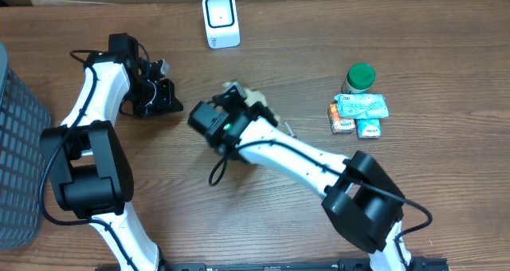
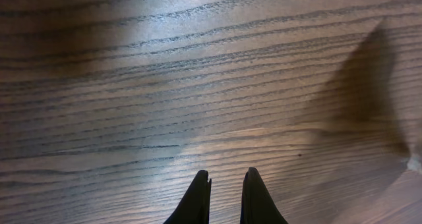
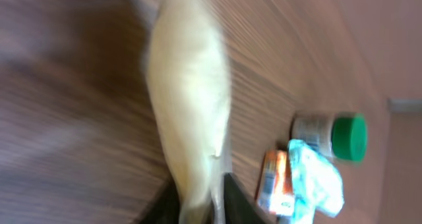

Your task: Scan the item barcode

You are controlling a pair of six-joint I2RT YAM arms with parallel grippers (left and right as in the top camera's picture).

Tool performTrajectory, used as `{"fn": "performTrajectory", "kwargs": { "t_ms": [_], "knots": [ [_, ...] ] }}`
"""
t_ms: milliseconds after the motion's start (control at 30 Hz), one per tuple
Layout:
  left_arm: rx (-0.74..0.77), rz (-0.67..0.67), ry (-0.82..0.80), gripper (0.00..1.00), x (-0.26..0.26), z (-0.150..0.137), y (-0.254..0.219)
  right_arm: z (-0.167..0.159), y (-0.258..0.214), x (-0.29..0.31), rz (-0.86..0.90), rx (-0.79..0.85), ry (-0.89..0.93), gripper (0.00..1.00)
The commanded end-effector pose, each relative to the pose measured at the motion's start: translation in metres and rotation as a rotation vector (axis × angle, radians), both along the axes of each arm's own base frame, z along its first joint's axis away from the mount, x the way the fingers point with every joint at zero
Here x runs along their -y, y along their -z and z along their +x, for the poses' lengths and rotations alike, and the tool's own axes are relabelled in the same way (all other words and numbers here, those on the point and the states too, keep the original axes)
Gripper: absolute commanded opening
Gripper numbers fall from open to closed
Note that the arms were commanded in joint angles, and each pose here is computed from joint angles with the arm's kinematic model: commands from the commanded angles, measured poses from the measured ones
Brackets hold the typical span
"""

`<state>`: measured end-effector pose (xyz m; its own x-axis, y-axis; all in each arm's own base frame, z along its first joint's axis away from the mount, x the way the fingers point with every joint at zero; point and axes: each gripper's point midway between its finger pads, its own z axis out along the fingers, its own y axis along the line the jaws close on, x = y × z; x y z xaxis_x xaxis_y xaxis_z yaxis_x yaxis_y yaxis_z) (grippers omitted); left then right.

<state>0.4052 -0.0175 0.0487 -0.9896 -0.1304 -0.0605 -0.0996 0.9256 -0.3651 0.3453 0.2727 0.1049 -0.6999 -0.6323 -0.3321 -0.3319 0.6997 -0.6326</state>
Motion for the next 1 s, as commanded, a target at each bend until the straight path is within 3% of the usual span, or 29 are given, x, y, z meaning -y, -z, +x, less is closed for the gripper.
{"fn": "performTrajectory", "kwargs": {
  "t_ms": [0,100,300,467,633,800,900,967],
  "knots": [
    [0.011,0.012,-0.003,0.04,-0.002,0.004,-0.002,-0.016,0.005,-0.032,0.045,-0.064,-0.106,0.38],
    [0.009,0.018,-0.003,0.04,-0.003,0.004,-0.002,-0.034,0.015,-0.058,0.134,-0.135,-0.161,0.57],
    [0.009,0.019,-0.003,0.04,-0.003,0.004,-0.002,-0.054,0.023,-0.090,0.325,-0.289,-0.216,0.59],
    [0.006,0.013,-0.003,0.04,-0.001,0.003,-0.001,-0.033,-0.006,-0.077,0.498,-0.350,-0.165,0.63],
    [-0.014,-0.018,0.009,0.04,0.016,-0.001,0.000,0.006,-0.037,-0.027,0.690,-0.406,-0.041,0.83],
    [-0.006,-0.008,0.066,0.04,0.038,-0.002,0.001,0.018,-0.035,0.016,0.888,-0.594,0.047,0.82],
    [0.012,0.033,0.084,0.04,0.040,0.002,0.003,0.012,-0.034,0.024,0.964,-0.681,0.055,0.64],
    [0.024,0.045,0.088,0.04,0.040,0.005,0.003,0.008,-0.030,0.023,0.956,-0.694,0.060,0.60]
  ]
}}
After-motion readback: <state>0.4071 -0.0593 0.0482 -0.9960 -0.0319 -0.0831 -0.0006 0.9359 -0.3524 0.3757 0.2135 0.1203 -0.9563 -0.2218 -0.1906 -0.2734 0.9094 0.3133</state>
